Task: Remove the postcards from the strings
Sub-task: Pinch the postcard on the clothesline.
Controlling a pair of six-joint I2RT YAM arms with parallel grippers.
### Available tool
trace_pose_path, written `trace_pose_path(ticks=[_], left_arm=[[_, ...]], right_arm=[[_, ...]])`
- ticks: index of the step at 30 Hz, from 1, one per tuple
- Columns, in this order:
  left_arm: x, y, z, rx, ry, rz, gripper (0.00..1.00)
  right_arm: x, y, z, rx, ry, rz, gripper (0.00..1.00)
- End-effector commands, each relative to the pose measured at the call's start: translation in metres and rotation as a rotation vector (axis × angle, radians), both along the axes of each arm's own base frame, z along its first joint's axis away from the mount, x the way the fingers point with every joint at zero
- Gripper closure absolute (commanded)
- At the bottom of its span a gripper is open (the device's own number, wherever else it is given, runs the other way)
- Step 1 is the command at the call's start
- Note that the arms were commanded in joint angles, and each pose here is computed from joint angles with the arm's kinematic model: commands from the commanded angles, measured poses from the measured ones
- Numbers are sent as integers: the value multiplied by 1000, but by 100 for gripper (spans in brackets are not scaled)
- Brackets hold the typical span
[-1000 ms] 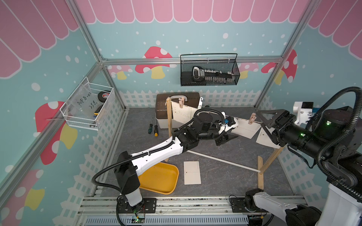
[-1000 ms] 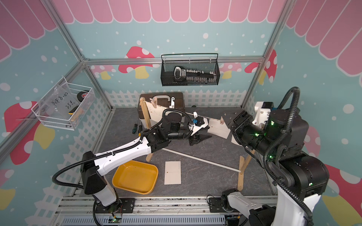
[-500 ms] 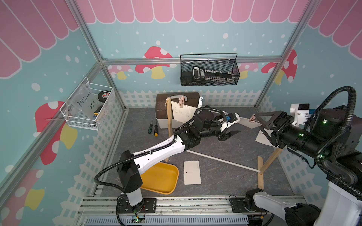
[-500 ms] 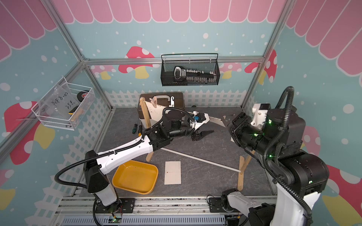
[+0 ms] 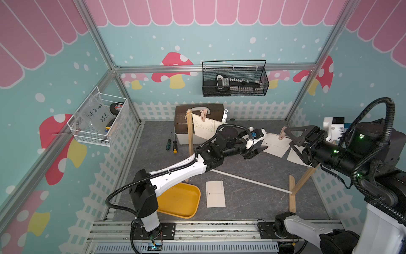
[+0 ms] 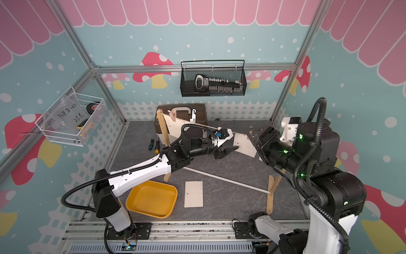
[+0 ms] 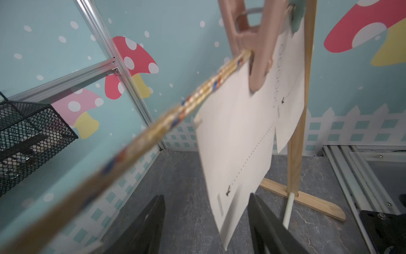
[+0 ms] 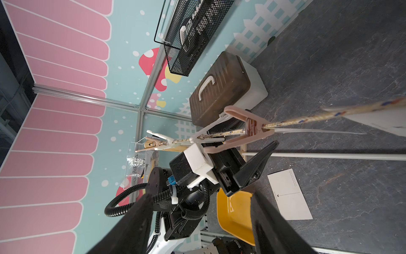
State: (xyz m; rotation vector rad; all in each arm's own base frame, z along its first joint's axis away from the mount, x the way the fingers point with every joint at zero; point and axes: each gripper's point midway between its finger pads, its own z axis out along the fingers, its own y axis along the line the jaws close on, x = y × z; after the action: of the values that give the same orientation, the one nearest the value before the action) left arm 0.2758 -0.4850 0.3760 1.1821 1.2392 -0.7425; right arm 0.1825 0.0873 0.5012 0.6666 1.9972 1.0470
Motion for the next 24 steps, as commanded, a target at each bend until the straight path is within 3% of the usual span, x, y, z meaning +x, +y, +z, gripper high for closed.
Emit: trace_pose_path(ticks=[1,11,24], left_arm=[[-11,-9,6,0,-27,-83,49],[-13,-15,3,42,-86,-123,72],[22,-18,8,17,-182,32,90]], right_arm=[[-2,-4,1,24,1,-29,31],[2,-11,-9,22,25,-78,33],[17,-4,-22,27,89,-72,34]])
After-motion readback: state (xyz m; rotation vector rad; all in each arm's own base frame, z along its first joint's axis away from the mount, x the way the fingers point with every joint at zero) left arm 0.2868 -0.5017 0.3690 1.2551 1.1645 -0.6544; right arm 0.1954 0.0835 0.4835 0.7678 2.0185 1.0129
